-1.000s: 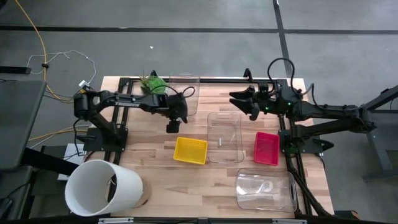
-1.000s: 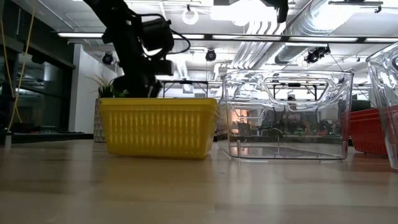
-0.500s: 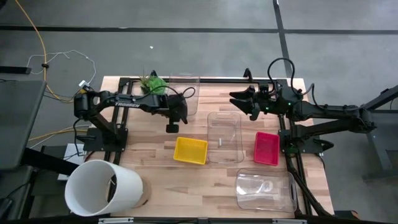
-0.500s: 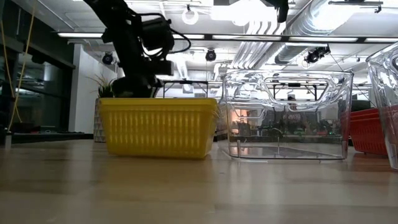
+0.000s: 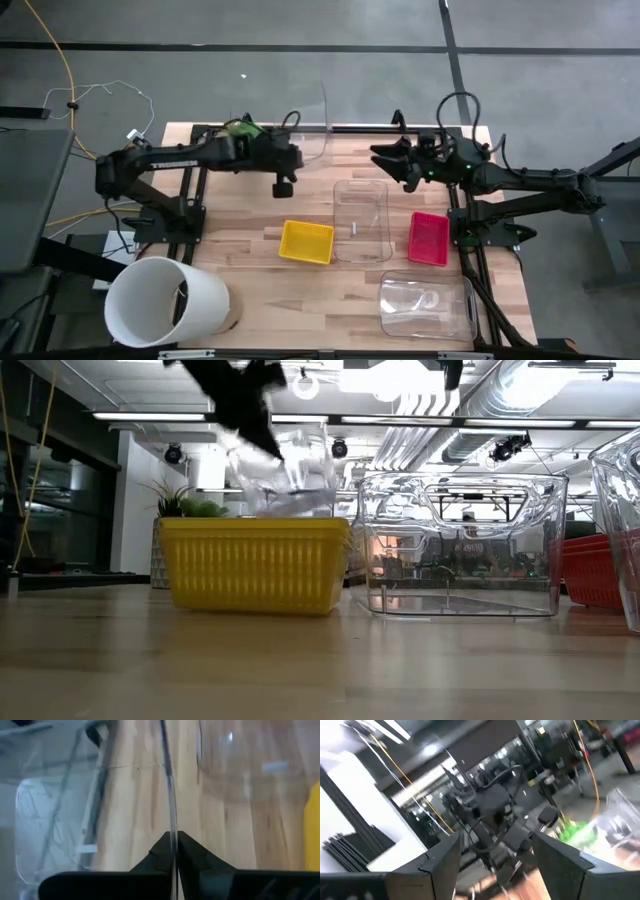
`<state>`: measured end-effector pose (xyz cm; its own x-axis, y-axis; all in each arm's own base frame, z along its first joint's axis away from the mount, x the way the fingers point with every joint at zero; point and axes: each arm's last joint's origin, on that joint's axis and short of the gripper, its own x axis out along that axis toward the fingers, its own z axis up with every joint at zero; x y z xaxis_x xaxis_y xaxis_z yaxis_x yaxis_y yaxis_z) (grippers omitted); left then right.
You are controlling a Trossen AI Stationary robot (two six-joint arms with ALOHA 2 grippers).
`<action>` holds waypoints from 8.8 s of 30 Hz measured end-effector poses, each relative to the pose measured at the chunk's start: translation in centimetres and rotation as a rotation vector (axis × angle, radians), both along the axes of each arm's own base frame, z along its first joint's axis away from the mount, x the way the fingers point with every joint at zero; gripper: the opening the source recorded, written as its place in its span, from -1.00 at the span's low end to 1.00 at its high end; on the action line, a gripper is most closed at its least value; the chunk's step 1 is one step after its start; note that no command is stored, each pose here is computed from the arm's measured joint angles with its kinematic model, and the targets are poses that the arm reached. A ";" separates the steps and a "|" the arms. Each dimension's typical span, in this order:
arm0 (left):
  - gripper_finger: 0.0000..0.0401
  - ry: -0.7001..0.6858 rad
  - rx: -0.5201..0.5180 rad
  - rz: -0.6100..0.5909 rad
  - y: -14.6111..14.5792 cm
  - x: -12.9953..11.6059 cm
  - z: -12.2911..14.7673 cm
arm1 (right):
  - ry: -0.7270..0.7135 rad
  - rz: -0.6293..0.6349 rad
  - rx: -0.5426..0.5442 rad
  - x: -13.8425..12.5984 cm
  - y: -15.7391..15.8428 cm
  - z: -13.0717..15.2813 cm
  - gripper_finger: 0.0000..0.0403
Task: Stack baskets by color
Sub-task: Stack the top transparent bin on the middle transparent bin, then stack the bottom transparent bin on the stacked transparent bin
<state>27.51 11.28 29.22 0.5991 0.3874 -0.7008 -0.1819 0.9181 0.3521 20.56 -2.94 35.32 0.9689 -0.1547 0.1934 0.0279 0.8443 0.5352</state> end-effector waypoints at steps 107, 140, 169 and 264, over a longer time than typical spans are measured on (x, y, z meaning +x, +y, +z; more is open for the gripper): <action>-0.07 -0.078 -0.303 -0.131 -13.1 13.1 8.9 | -0.079 -0.201 -0.147 -7.5 0.6 2.8 0.15; -0.07 -1.187 -0.463 -0.191 -10.8 -12.1 6.1 | 0.154 0.050 -0.061 -2.4 2.1 -0.5 0.15; -0.07 -1.210 -0.510 -0.127 -10.7 -12.2 6.0 | 1.271 0.599 0.130 -2.8 14.4 -2.2 0.15; -0.07 -1.211 -0.519 -0.103 -10.7 -12.2 6.0 | 1.510 0.455 -0.180 -4.8 17.4 -11.4 -1.00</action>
